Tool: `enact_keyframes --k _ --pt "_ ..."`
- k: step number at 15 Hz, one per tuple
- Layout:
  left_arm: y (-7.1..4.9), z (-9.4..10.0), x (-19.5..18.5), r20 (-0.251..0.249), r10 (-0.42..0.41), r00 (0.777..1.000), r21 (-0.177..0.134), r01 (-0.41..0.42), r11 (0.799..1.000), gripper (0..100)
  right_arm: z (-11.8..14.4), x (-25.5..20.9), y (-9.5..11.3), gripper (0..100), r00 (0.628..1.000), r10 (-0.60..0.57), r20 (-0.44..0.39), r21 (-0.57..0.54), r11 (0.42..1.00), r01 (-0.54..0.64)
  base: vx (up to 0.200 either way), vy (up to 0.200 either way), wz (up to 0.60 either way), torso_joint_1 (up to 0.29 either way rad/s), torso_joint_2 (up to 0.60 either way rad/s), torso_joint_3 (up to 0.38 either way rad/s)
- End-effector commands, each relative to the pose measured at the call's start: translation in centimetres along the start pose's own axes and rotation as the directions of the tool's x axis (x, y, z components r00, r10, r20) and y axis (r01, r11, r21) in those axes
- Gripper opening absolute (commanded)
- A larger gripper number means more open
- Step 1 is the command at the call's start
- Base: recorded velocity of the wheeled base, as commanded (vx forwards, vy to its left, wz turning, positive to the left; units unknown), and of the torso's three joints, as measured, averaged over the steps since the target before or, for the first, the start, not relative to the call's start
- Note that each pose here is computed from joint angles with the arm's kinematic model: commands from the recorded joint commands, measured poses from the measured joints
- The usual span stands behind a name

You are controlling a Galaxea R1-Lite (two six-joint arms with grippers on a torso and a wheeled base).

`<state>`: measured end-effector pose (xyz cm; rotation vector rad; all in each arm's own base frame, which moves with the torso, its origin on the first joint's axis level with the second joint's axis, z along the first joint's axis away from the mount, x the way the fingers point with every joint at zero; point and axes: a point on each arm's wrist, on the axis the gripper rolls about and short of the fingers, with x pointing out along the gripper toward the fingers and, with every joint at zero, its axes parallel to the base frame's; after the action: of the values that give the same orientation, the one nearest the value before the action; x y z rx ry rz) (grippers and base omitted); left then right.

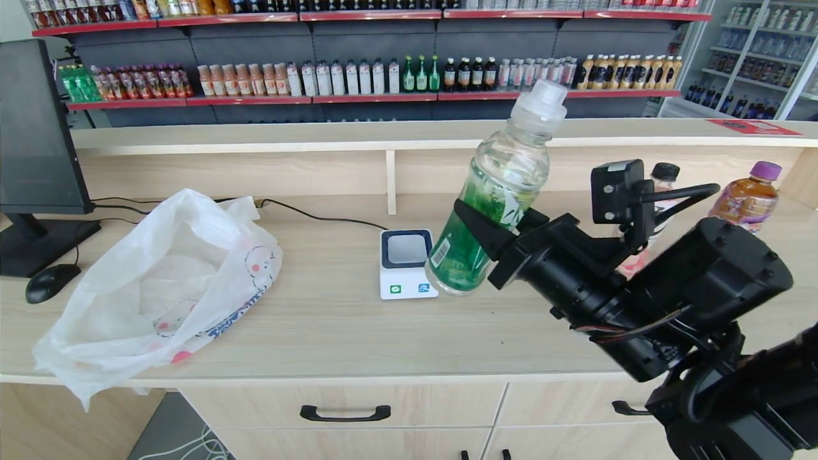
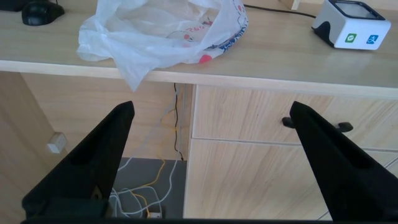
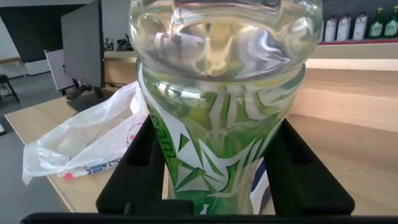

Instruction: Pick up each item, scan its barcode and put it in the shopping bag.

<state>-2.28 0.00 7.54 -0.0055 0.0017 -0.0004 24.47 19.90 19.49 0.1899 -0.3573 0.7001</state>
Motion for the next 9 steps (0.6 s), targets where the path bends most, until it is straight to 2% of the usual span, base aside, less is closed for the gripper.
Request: enact_keyframes --k 1,7,9 --pt "0.0 0.0 0.0 0.000 0.000 1.000 0.001 0.000 1.000 100 -0.8 1.5 -0.3 0 1.000 -0.015 0.015 -0.010 1.000 0.015 0.000 0.000 0.00 0.000 0.00 0.000" --pt "0.0 0.0 0.0 0.000 0.000 1.000 0.001 0.000 1.000 100 -0.3 1.1 -2.3 0 0.997 -0.077 0.023 -0.035 0.996 0.078 0.000 0.000 0.00 0.000 0.00 0.000" --pt "0.0 0.0 0.0 0.000 0.000 1.000 0.001 0.000 1.000 100 -0.2 0.9 -4.4 0 0.990 -0.137 0.027 -0.060 0.989 0.138 0.000 0.000 0.00 0.000 0.00 0.000"
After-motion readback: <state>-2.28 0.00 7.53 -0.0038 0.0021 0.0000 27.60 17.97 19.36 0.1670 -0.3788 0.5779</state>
